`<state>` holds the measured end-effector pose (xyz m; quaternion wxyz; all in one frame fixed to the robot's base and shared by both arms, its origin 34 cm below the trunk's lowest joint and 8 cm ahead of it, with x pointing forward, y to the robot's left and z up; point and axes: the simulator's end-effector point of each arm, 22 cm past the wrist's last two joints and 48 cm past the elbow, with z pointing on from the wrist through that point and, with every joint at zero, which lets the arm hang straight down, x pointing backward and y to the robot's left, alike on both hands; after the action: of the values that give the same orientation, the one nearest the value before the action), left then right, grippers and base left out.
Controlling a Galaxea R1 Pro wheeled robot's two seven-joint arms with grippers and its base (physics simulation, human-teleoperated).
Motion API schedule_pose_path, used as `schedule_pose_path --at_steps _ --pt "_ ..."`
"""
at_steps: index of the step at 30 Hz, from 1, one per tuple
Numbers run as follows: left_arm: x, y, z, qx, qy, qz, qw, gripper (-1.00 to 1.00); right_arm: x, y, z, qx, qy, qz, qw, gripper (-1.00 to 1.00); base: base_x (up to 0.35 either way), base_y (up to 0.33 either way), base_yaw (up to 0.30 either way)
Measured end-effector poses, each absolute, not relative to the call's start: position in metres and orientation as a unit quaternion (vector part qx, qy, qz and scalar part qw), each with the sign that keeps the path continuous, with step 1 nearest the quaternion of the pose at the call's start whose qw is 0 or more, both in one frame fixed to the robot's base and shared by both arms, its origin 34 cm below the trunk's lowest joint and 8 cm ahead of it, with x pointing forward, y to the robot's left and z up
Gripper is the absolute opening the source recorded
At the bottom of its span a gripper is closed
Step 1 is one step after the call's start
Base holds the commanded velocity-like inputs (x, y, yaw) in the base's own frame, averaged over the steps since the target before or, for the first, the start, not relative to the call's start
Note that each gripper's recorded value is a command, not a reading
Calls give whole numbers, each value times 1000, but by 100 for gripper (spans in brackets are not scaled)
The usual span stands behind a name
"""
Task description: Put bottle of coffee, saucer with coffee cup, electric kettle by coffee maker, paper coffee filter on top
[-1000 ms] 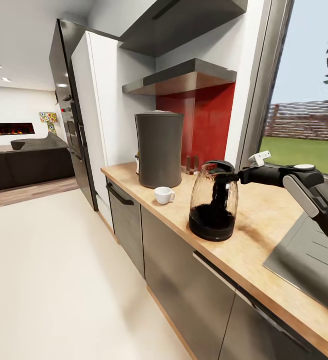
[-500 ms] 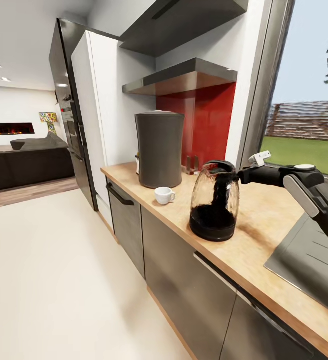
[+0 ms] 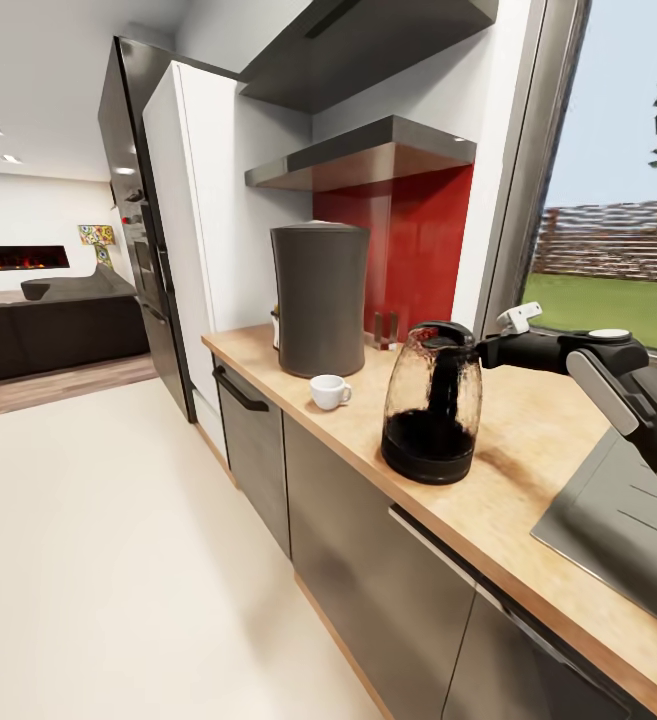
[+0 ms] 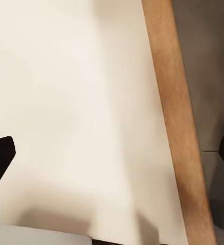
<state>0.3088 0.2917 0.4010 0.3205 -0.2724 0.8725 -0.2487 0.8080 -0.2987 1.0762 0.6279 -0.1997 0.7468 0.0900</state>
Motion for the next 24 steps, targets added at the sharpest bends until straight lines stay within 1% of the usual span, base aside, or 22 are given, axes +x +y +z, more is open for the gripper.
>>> schedule_pose_path --at_steps 6,7,24 --pt "309 292 401 -272 872 -249 320 100 808 -298 1077 -200 746 90 628 100 0 0 0" --pt "309 292 401 -273 872 -249 321 100 808 -298 1077 -200 746 90 628 -100 0 0 0" --pt "309 292 401 -272 872 -249 321 100 808 -300 1079 -202 744 83 631 -100 0 0 0"
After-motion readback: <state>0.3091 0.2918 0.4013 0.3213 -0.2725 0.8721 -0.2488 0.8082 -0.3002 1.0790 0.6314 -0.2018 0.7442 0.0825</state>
